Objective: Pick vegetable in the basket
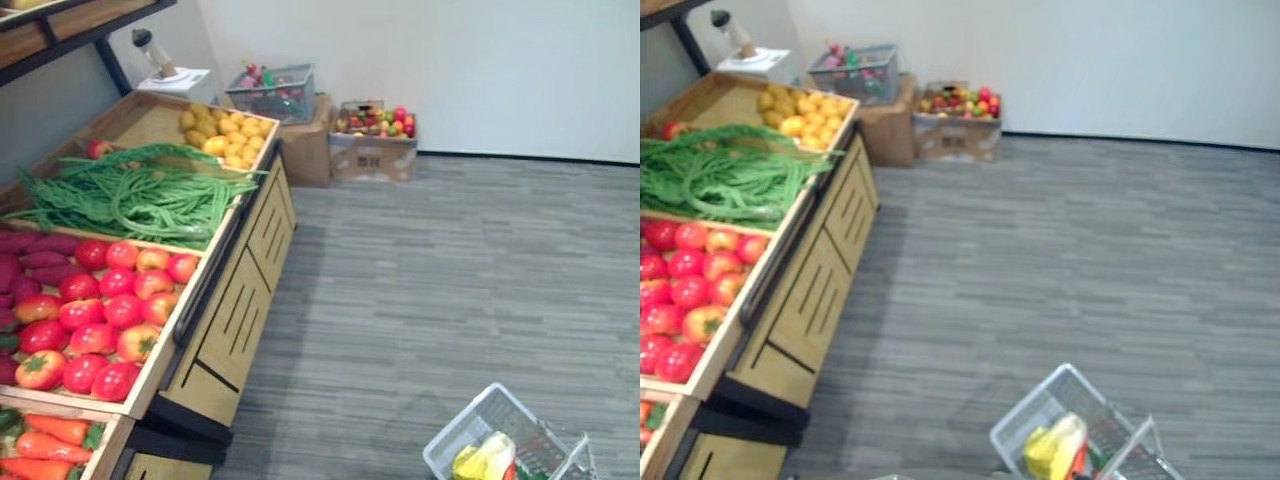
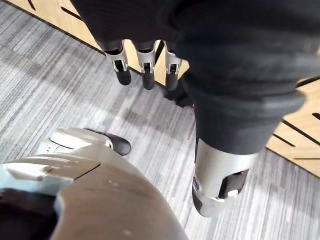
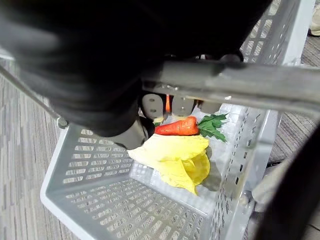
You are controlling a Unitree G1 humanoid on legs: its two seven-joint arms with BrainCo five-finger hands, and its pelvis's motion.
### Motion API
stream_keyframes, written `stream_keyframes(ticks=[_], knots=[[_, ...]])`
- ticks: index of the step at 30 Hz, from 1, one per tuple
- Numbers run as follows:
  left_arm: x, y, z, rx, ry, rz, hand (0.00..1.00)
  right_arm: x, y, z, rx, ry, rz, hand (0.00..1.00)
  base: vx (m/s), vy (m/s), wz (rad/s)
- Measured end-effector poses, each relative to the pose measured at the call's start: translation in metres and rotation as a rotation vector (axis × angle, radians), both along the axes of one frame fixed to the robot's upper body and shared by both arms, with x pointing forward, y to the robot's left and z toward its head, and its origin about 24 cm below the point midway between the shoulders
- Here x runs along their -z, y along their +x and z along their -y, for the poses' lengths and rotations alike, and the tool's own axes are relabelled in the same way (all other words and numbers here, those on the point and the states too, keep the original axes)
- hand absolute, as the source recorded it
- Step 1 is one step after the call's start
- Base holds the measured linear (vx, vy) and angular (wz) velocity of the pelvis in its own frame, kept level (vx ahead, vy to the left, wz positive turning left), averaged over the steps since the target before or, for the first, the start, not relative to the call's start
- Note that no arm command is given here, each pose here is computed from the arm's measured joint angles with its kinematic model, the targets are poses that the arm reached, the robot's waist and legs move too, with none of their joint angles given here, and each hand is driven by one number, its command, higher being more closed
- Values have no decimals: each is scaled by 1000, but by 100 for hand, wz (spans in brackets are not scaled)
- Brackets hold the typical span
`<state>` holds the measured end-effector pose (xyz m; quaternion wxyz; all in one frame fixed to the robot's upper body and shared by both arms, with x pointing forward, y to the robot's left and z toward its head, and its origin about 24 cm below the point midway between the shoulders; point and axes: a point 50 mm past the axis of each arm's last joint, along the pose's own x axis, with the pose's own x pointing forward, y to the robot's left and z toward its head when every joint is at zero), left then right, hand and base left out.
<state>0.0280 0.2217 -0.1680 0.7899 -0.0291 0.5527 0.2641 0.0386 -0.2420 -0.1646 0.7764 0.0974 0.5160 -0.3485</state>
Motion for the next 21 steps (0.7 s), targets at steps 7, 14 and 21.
stream_keyframes(ticks=[7, 14, 21], knots=[[2, -8, 3, -76, -33, -13, 0, 3, -1, -7, 25, 42, 4, 100, -11, 15, -4], [3, -8, 4, -35, -54, -18, 0, 4, -5, -9, 54, 62, 3, 100, -56, 9, -2], [4, -10, 6, 23, -71, -39, 0, 4, -2, -14, -29, 75, 2, 100, -61, 12, -2]])
